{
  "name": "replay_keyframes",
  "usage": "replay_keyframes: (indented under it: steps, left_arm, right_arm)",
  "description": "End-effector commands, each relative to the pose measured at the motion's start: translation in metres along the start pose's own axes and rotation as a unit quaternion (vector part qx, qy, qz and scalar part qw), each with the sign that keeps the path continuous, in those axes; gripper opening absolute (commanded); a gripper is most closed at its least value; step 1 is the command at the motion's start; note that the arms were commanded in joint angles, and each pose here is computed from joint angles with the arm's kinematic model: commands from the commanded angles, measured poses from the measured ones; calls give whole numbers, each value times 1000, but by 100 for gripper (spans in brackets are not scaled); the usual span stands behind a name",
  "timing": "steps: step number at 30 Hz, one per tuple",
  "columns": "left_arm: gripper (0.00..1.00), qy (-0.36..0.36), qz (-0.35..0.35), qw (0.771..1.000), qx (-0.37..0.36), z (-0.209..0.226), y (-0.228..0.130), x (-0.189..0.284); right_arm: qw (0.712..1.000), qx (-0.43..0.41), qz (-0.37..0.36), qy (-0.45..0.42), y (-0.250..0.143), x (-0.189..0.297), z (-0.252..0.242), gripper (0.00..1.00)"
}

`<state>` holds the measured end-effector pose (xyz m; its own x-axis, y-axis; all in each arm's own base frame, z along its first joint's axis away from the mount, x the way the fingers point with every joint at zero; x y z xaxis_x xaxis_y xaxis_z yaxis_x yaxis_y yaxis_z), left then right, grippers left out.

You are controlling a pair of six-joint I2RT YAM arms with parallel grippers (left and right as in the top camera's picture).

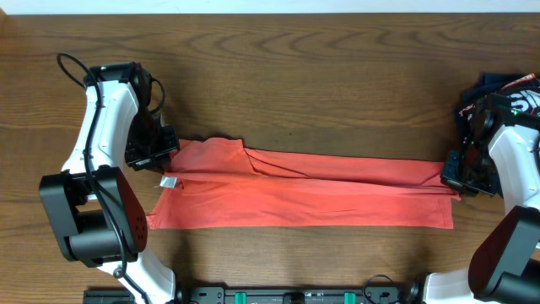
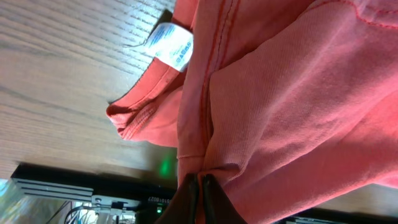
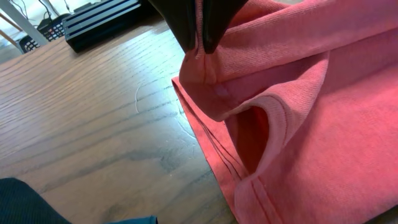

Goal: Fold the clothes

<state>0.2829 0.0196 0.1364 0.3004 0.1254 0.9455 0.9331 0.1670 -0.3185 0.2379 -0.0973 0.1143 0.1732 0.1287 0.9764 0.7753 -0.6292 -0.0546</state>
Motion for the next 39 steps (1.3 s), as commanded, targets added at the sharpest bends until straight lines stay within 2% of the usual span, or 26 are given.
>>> replay_keyframes:
  steps: [1,14,18,19,23,25,31,34,37,39]
  left_arm:
    - [6,12,15,1000,1,5,-9,1]
    - [6,16,45,999,15,7,-21,0]
    - [6,18,62,998,22,7,-27,-6]
    - [7,18,67,997,22,7,-29,-8]
    - [17,20,90,995,23,9,-37,-17]
    - [28,21,96,995,24,9,-39,-19]
    - [29,21,90,995,25,9,-36,-19]
    - [30,-25,54,998,18,-6,-22,-16]
    - [31,-109,-1,994,-23,-37,0,-14]
    - [32,-130,-32,990,-46,-53,12,-13]
  right_arm:
    - [1000,-14,-3,1,-1,1,-4,5]
    - [1000,-15,-4,2,0,1,-4,8]
    - [1000,-15,-4,2,0,1,-4,11]
    - [1000,-15,-4,2,0,1,-4,17]
    - [1000,-15,-5,1,0,1,-4,18]
    - [1000,-15,-6,-2,1,1,-5,18]
    - [1000,-14,-3,0,-1,1,-4,22]
    - [1000,-15,-1,9,-1,1,-2,27]
    - [1000,-16,-3,21,1,1,2,29]
    - [999,-16,-3,30,1,2,4,31]
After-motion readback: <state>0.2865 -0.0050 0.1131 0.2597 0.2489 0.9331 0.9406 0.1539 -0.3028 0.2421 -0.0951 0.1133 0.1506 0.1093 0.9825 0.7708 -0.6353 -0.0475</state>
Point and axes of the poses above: each gripper's point midway between its finger pads, its own x axis back along the fingers, its own z axis along the line the jaws close on, y = z × x, the point moved 4 cm from there along x, back along the fingers, and after that the axes turned 9 degrees about -x, right-handed, at the moved point
